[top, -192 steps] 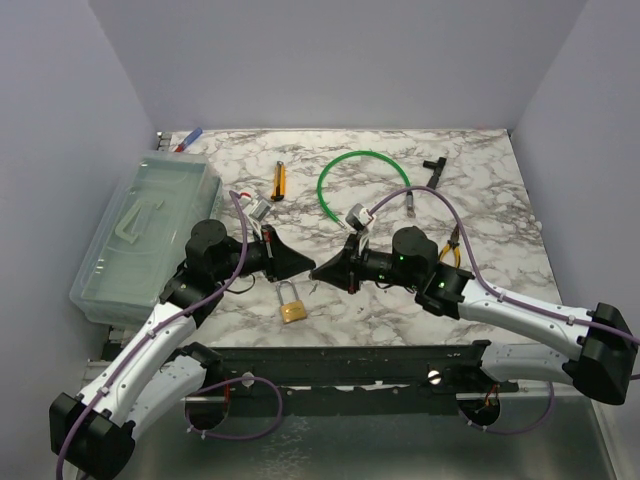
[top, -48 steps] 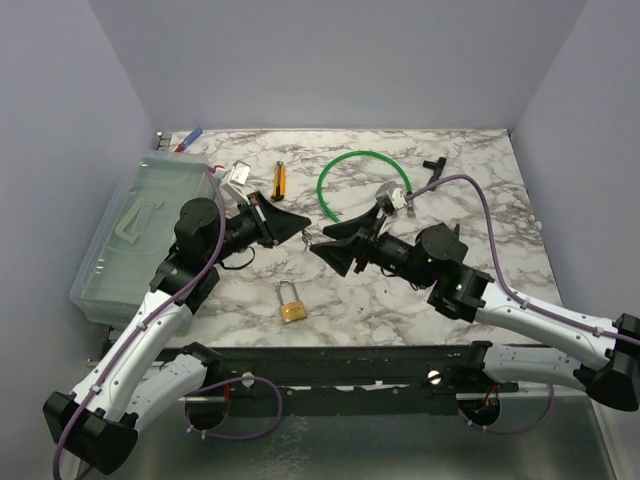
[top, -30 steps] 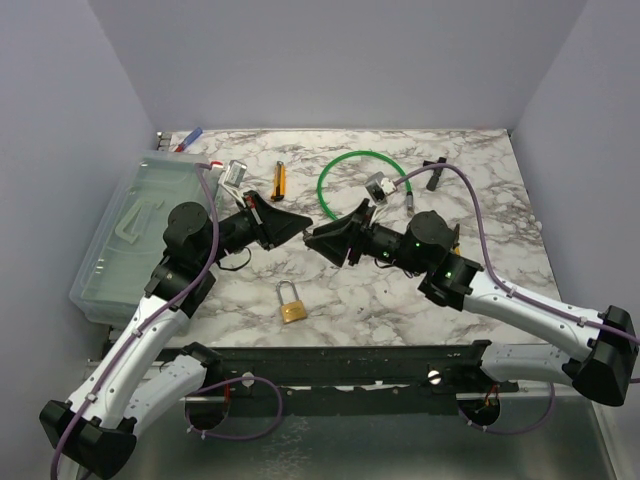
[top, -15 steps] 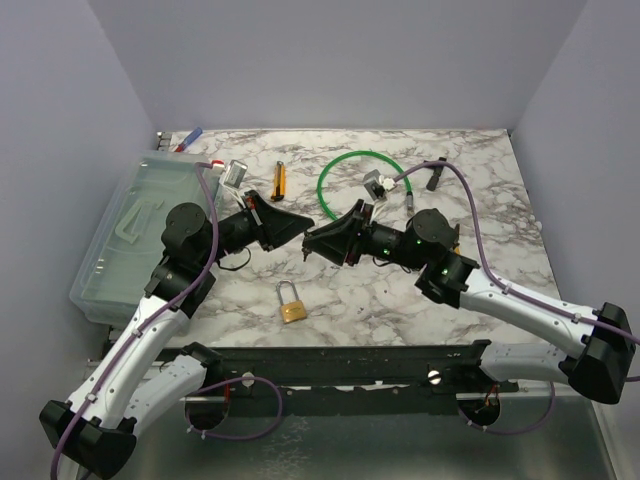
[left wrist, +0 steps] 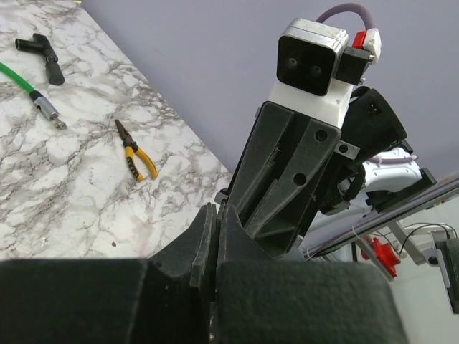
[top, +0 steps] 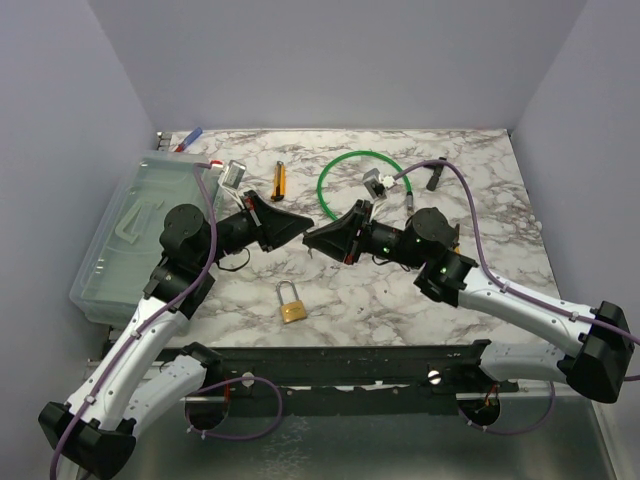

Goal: Unlock with the key

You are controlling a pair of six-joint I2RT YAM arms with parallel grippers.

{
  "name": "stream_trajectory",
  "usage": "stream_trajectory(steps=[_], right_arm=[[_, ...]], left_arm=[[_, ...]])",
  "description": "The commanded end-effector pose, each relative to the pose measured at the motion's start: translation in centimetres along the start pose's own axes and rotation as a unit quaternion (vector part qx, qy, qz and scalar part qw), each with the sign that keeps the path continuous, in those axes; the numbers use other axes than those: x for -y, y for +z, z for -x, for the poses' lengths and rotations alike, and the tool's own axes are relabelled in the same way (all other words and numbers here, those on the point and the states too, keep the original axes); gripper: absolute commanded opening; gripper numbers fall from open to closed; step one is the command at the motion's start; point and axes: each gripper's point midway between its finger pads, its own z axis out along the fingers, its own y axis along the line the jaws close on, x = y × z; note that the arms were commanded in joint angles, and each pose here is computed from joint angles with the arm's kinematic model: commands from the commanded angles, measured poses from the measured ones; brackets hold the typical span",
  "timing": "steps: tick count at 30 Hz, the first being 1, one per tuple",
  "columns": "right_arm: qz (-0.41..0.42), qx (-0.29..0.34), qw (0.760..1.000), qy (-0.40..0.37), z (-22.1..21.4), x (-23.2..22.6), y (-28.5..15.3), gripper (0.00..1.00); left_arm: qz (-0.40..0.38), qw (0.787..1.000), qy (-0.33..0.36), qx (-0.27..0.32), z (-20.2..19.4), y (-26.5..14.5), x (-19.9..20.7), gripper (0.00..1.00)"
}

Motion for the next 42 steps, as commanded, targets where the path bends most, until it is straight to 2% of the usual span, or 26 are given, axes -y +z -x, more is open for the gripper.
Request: stream_trajectory(steps=[1, 3, 8, 9, 13, 15, 20, 23, 28, 32, 34, 38, 42], right_arm=[[0.039, 0.014, 0.999, -0.007, 1.4, -1.9, 0.3, 0.07], [0.039, 0.013, 0.999, -0.006, 1.4, -1.9, 0.3, 0.01], [0.041, 0.010, 0.999, -0.004, 1.1, -1.9, 0.2, 0.01], [0.038, 0.010, 0.999, -0.003, 1.0, -1.8, 0.2, 0.01], [0.017, 0.010, 1.000, 0.006, 0.6, -1.0, -0.2, 0.01], [0.004, 0.013, 1.000, 0.011, 0.3, -0.5, -0.6, 0.01], [-0.043, 0.014, 0.999, 0.030, -1.0, 1.2, -2.0, 0.01], [-0.076, 0.021, 0.996, 0.039, -1.4, 2.3, -3.0, 0.01], [-0.158, 0.025, 0.985, 0.058, -1.9, 4.9, -4.5, 0.01], [-0.224, 0.036, 0.971, 0.069, -2.3, 7.0, -6.2, 0.01], [-0.246, 0.042, 0.966, 0.074, -2.3, 7.6, -6.9, 0.01], [-0.279, 0.048, 0.956, 0.084, -2.5, 8.5, -7.9, 0.01], [-0.308, 0.049, 0.946, 0.093, -2.9, 9.3, -8.8, 0.01]], left_arm=[[-0.008, 1.000, 0.014, 0.011, 0.4, -0.1, 0.4, 0.00], [-0.006, 1.000, 0.013, 0.011, 0.3, -0.1, 0.4, 0.00], [0.007, 1.000, 0.009, 0.017, 0.4, -0.1, -0.3, 0.00], [0.011, 1.000, 0.008, 0.018, 0.4, -0.1, -0.4, 0.06], [0.042, 0.999, 0.005, 0.021, 0.4, -0.3, -1.4, 0.52], [0.074, 0.997, 0.006, 0.019, 0.3, -0.6, -2.4, 0.70], [0.151, 0.988, 0.018, 0.026, 0.3, -1.9, -4.8, 0.97], [0.159, 0.986, 0.040, 0.026, 0.1, -2.5, -5.0, 0.99], [0.174, 0.983, 0.038, 0.032, -0.2, -3.4, -5.3, 0.99], [0.258, 0.966, 0.002, 0.001, -1.2, -4.0, -8.3, 0.88], [0.315, 0.949, -0.017, -0.020, -2.0, -4.7, -10.3, 0.86], [0.435, 0.896, -0.057, -0.068, -4.2, -7.1, -14.1, 0.84], [0.507, 0.848, -0.095, -0.121, -6.9, -9.0, -16.4, 0.83]])
